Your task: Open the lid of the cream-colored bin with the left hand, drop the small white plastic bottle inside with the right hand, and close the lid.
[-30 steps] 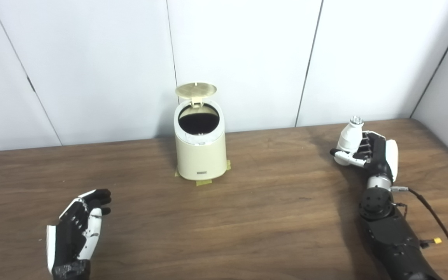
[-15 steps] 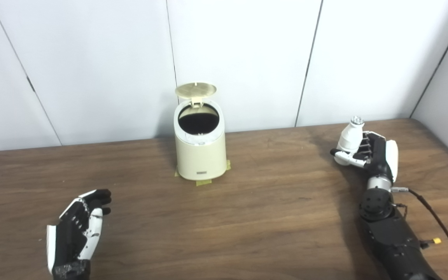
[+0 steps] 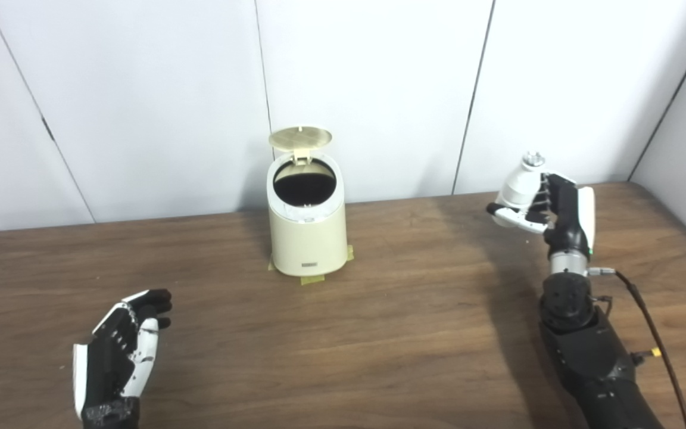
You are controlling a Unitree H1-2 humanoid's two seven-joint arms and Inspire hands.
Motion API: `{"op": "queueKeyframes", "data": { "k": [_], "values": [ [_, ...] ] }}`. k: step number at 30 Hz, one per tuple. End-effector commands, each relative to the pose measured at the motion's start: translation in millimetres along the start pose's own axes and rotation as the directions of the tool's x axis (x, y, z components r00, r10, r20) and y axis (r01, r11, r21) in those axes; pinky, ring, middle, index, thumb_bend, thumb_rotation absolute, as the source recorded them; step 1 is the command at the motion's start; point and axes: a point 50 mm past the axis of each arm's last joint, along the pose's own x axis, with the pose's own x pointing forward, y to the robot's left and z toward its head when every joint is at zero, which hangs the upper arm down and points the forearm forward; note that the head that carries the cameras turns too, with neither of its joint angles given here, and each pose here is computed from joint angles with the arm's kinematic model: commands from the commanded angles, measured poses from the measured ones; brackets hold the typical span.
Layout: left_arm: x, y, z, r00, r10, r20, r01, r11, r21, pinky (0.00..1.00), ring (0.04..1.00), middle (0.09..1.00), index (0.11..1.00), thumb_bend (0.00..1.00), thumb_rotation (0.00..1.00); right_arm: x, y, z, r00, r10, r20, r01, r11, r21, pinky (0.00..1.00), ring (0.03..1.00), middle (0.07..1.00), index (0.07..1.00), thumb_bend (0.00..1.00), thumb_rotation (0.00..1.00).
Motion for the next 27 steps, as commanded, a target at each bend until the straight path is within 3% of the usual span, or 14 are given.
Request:
{"op": "queueKeyframes", "data": {
  "k": [1, 15, 27],
  "values": [
    [6, -3, 4, 0.999, -0.005, 0.047, 0.004, 1.000, 0.005, 0.63, 0.690, 0.684, 0.651, 0.22, 0.50, 20, 0, 40, 0.992, -0.025, 0.122, 0.020, 0.999, 0.039, 0.35, 0.417, 0.459, 0.509, 0.53, 0.00],
    [8, -7, 1, 0.999, -0.004, 0.045, 0.005, 1.000, -0.008, 0.63, 0.695, 0.686, 0.646, 0.22, 0.51, 8, 25, 86, 0.968, 0.056, 0.246, -0.087, 0.989, 0.116, 0.36, 0.417, 0.482, 0.527, 0.52, 0.00],
    [8, -13, -3, 0.999, -0.008, 0.037, 0.008, 1.000, -0.008, 0.64, 0.694, 0.689, 0.653, 0.21, 0.49, -18, 56, 147, 0.939, 0.116, 0.323, -0.196, 0.954, 0.227, 0.36, 0.437, 0.475, 0.507, 0.52, 0.00]
  ]
}}
